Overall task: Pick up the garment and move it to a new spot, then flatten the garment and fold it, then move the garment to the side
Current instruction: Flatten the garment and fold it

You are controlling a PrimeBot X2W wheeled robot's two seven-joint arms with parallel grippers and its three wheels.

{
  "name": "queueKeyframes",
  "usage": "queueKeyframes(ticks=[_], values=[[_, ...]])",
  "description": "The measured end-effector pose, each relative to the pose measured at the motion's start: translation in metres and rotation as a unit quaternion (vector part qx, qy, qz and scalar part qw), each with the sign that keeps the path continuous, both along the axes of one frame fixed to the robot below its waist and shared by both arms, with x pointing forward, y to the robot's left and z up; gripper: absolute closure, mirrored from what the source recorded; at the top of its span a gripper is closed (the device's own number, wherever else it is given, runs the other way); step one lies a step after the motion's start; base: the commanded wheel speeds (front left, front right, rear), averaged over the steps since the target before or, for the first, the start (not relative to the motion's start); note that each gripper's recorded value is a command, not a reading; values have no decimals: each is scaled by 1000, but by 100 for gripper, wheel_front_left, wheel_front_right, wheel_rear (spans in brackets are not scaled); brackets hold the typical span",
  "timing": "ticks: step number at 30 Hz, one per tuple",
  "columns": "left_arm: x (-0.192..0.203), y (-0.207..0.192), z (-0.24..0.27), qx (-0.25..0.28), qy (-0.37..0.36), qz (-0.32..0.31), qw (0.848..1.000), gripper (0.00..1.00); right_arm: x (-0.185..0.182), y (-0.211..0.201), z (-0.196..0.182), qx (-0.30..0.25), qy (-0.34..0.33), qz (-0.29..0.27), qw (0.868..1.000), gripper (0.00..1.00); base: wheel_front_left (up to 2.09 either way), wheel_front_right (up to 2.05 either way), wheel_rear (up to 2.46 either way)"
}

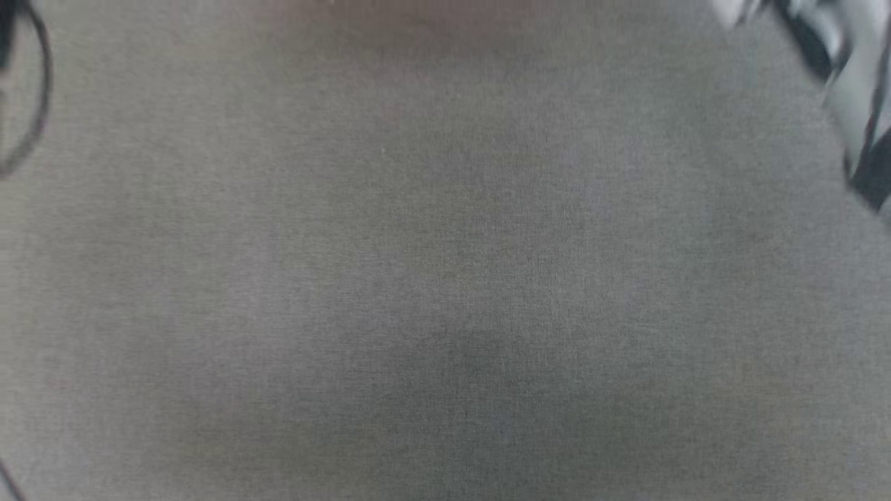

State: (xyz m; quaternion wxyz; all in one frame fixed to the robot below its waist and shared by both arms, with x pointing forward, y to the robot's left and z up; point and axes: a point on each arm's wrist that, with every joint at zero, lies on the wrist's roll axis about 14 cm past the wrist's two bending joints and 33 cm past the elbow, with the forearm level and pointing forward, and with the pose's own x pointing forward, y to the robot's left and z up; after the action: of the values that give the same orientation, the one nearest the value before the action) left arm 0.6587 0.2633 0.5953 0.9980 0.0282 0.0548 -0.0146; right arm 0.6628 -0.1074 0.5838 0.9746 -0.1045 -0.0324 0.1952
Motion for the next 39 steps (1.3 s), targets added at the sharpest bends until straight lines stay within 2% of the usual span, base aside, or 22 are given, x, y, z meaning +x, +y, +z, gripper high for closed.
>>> queueKeyframes(ticks=[1, 7, 14, 19, 30, 35, 39], values=[[-7, 3, -13, -14, 27, 5, 1000, 100, -6, 0, -9, 2, 19, 1, 1000, 100, 0, 0, 0], [-62, 19, -79, -7, 171, 10, 985, 100, -45, -5, -46, -13, 107, 15, 994, 100, 0, 0, 0], [-128, 34, -118, -9, 255, 6, 967, 100, -106, -25, -82, -24, 205, 30, 978, 100, 0, 0, 0], [-169, 33, -137, -13, 293, 2, 956, 100, -149, -43, -104, -23, 271, 29, 962, 100, 0, 0, 0], [-269, 25, -172, -47, 373, 30, 926, 100, -243, -78, -156, -3, 405, 9, 914, 100, 0, 0, 0], [-298, 25, -176, -55, 393, 47, 917, 100, -276, -84, -171, 9, 443, -1, 897, 100, 0, 0, 0], [-314, 21, -182, -59, 404, 49, 911, 100, -292, -86, -177, 17, 457, -16, 889, 100, 0, 0, 0]])
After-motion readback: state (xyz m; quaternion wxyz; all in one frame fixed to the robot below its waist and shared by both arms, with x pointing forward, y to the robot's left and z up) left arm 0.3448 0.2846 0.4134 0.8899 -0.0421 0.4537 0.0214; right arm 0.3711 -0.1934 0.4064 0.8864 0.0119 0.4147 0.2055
